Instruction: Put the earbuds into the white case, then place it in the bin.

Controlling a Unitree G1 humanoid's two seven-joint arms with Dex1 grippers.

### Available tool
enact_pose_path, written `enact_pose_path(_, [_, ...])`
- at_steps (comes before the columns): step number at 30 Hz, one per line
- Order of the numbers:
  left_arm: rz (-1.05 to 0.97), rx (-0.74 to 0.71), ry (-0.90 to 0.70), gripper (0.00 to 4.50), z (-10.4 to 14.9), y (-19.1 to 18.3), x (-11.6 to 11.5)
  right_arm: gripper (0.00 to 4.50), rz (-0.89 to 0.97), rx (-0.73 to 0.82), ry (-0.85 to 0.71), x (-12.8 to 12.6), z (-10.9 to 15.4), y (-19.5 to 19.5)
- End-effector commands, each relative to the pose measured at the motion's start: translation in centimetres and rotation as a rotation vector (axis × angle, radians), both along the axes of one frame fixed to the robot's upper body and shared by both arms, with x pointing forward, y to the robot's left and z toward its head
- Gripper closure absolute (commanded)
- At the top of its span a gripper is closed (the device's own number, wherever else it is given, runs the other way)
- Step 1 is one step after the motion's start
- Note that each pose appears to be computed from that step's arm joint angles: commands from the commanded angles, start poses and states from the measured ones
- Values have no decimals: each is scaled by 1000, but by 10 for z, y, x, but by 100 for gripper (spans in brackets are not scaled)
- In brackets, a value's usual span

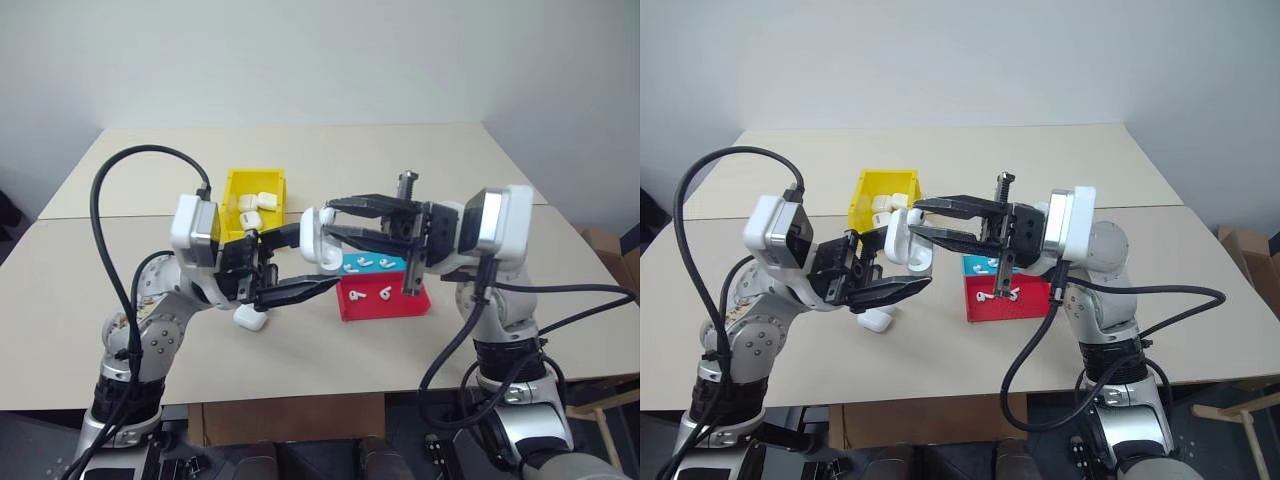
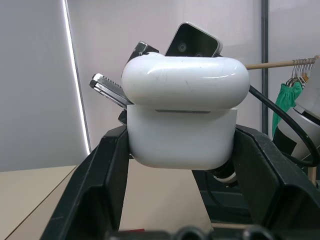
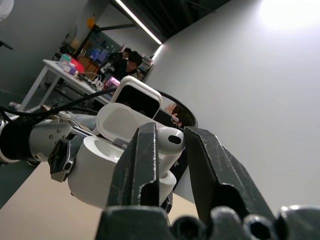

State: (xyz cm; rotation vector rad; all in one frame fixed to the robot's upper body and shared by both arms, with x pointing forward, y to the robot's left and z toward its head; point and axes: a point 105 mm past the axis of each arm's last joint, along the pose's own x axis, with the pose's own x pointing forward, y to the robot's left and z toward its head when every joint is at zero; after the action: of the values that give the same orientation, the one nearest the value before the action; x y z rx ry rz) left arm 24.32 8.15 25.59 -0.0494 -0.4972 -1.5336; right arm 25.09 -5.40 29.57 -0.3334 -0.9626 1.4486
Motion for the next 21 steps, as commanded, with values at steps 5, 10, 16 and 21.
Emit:
enact_pose_path(5, [-2,-34,-58,172,9,2,-4,197,1,9,-39,-6,9,-3])
enact_pose_path(10, [43,0,-67,172,2,7,2,197,-29,28,-8,-3,18,-15])
enact_pose_path(16, [153,166,-108,172,-30,40,7,197,-260,-209,284,29,5,-38])
enact_pose_path(21, [181,272,-123,172,-49,65,-8,197,-458,-552,467,58,-20,-49])
